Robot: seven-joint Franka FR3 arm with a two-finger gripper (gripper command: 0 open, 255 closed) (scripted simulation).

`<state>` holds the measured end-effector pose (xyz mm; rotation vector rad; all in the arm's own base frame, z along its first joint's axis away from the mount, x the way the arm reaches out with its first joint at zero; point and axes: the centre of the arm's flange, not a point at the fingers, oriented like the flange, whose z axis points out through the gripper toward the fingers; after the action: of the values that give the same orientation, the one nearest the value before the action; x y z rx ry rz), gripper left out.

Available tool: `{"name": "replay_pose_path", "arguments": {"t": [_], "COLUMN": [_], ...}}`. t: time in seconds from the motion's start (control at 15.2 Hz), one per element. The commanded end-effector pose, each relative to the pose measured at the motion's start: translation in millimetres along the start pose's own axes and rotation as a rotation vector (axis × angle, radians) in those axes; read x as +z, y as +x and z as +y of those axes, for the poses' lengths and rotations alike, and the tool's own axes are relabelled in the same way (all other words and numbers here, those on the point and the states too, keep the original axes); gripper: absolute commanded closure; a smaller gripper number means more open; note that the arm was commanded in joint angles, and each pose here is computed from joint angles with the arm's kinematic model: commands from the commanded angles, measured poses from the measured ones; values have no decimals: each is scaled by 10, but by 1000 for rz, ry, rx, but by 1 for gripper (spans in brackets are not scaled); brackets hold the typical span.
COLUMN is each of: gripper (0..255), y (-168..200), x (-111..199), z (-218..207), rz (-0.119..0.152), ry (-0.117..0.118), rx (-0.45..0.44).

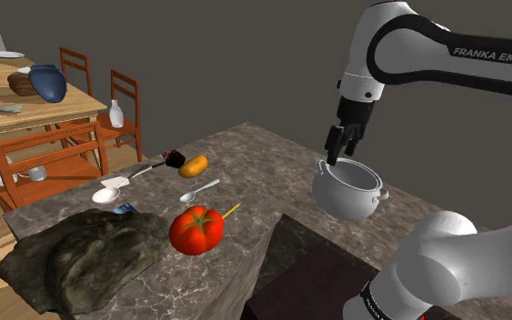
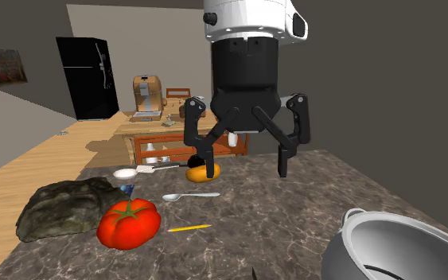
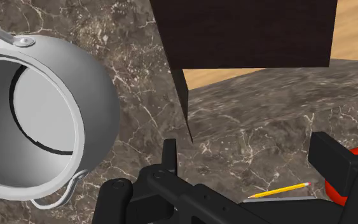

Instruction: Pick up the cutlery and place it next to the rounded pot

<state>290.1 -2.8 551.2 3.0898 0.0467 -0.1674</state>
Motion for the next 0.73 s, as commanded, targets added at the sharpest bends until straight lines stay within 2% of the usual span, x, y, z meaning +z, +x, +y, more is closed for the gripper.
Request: {"name": "replay_pose_path", "arguments": {"t": [0.0,0.66], "gripper": [0,0], "y": [0,894], "x": [0,659], "z": [0,-552], "rz": [0,68], "ry": [0,3], "rx": [0,-50]}}
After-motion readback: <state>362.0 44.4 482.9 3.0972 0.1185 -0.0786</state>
